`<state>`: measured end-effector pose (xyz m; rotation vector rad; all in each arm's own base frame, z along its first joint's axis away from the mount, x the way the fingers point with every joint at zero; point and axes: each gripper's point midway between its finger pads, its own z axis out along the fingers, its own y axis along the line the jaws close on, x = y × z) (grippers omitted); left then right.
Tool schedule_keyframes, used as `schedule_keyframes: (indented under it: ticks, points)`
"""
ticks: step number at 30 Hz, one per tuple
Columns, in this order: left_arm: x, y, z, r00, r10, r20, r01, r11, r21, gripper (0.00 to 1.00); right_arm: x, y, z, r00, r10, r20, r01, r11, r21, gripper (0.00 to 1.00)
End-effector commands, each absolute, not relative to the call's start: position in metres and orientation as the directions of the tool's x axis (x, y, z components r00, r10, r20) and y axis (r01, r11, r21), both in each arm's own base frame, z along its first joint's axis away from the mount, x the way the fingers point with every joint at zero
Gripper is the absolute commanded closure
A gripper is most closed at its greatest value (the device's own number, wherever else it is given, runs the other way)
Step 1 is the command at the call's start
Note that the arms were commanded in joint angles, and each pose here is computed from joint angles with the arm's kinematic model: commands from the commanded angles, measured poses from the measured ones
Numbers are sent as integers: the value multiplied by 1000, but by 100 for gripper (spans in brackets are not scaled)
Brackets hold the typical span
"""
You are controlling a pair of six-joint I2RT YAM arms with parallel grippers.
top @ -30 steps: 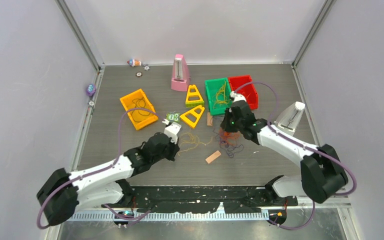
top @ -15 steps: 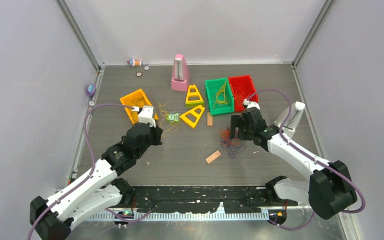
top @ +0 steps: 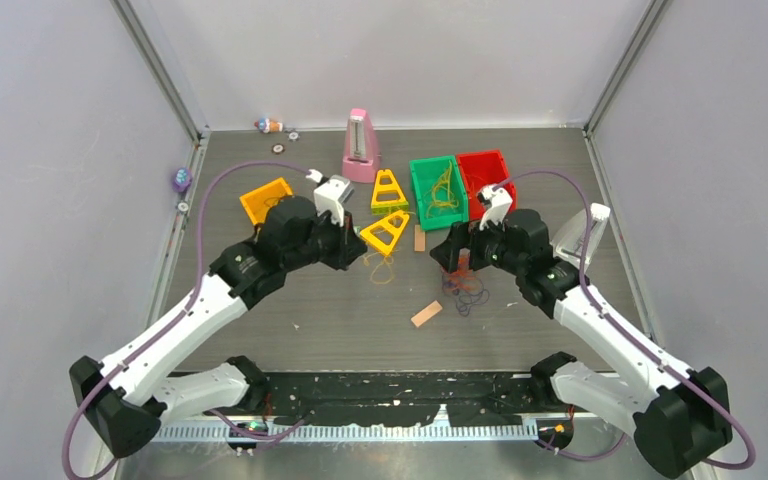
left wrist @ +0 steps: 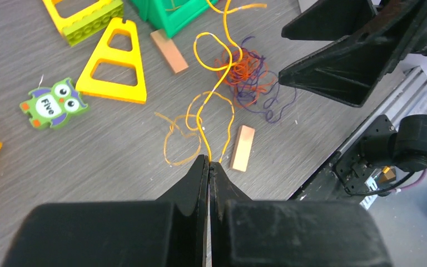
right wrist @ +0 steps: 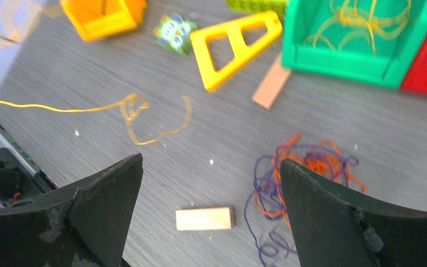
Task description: Untangle the cables
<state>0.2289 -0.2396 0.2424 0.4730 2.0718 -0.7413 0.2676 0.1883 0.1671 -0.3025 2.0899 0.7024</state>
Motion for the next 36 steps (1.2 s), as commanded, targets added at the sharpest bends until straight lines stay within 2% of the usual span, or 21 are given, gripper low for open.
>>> schedule_keyframes:
  ticks: [1,10,16,19,23,28,32,36]
  points:
    - [232,-257,266,-550,110,-828,632,702,-327,100,274,206,232,-375,114,-920,-604,723,336,1]
    - [294,-291,340,-439,88,-894,643,726,-244,100,280,158,253,-173,288,-942,-431,838,335,0]
    - [360,-316,392,-365,105,-925,603,783,-149,100,280,112,260,-63,354,-933,-235,904,358,0]
    - [395,-332,393,-366,80,-927,576,802,-158,100,277,97,264,-19,393,-919,-174,904,391,0]
    - [442,-357,369,-393,-7,-919,538,809,-236,100,273,89,271,27,424,-905,-156,896,415,0]
    - [477,-389,290,-551,-70,-832,491,779,-391,100,273,79,277,58,432,-900,-115,898,424,0]
    - [478,-403,224,-701,-64,-711,430,757,-492,100,279,63,264,44,416,-908,6,909,417,3]
    - [464,-408,183,-790,-69,-609,364,746,-557,100,282,55,251,31,396,-918,65,915,397,3]
